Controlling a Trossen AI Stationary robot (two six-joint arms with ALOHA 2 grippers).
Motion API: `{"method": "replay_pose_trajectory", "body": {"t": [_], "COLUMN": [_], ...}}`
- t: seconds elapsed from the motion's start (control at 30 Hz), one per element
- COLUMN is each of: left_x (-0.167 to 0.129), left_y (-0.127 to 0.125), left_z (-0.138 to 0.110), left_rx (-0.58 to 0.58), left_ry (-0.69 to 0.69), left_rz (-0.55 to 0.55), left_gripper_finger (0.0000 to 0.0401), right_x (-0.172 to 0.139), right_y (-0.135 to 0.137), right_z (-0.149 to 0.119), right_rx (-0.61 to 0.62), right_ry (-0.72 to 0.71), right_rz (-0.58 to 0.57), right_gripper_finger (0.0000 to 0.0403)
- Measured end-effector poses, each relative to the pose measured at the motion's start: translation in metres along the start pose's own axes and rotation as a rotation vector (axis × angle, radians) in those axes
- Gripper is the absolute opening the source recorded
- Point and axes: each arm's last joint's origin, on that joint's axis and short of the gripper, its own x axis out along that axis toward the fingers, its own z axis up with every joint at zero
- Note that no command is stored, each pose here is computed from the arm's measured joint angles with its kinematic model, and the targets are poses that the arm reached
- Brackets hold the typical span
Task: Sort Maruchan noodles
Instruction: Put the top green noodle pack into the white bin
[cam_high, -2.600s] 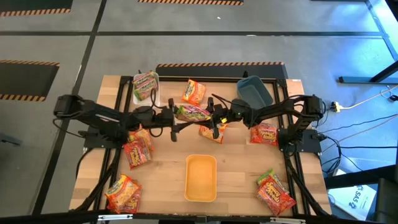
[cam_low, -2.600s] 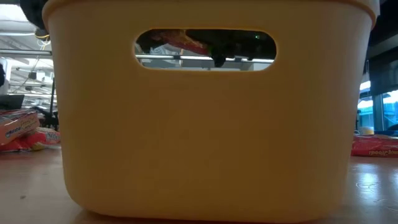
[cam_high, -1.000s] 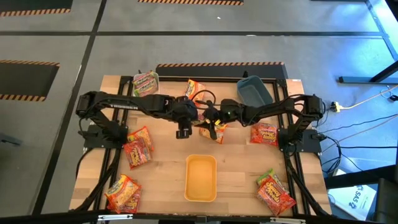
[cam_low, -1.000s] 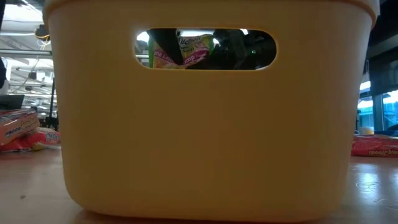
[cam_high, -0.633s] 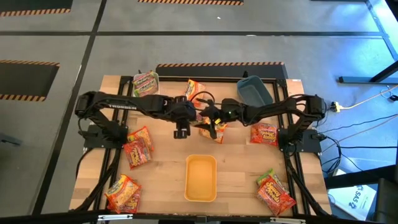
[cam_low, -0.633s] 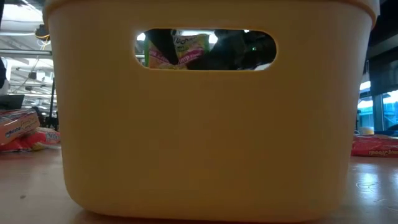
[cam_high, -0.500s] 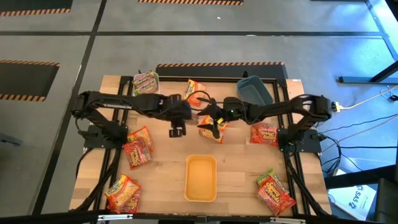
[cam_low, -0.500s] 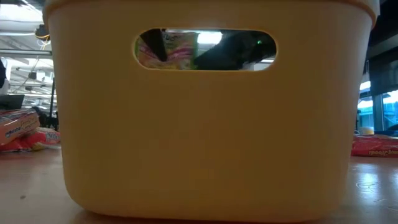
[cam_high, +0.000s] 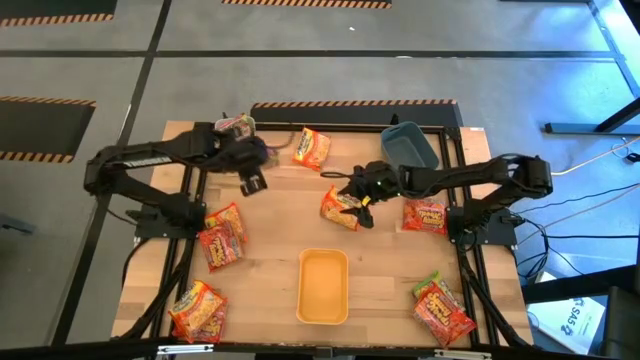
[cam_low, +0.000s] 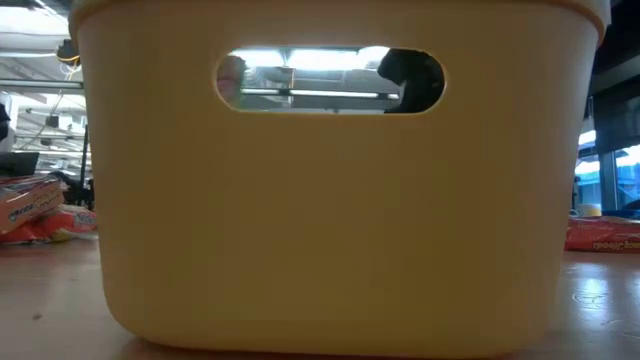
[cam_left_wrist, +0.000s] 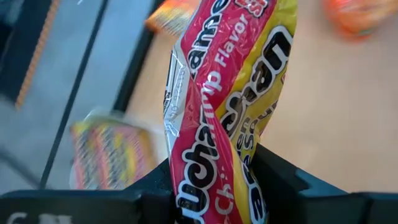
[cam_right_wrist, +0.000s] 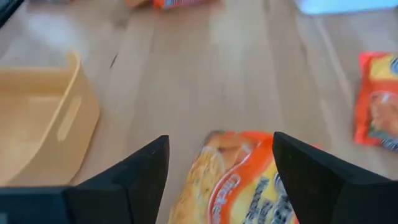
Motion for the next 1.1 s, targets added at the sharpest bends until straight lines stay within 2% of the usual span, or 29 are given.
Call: {"method": "replay_pose_trajectory", "body": {"t": [0.2, 0.3, 0.53, 0.97, 1.1], "left_x": [0.032, 0.054, 0.092, 0.144, 0.155], "left_y": [0.041, 0.056, 0.082, 0.093, 0.095], "left_z": [-0.026, -0.037, -0.057, -0.067, -0.068], "left_rx": [-0.109, -0.144, -0.189, -0.248, -0.259], "left_ry": [0.149, 0.210, 0.210, 0.222, 0.247], "left_rz": [0.090, 0.091, 0.079, -0.046, -0.046], "left_gripper_finger": [0.0127, 0.0128, 0.0128, 0.0128, 0.0128], "right_x": [0.004, 0.005, 0.005, 0.005, 0.005], "right_y": [0.010, 0.013, 0.012, 0.012, 0.012], "right_z": [-0.017, -0.019, -0.018, -0.017, -0.018], "right_rx": [0.003, -0.008, -0.009, -0.013, -0.013], "right_ry": [-0.026, -0.040, -0.050, -0.055, -0.055], "right_rz": [0.014, 0.012, 0.009, 0.009, 0.009], "right_gripper_finger": [0.0264, 0.0264, 0.0264, 0.0264, 0.0264]}}
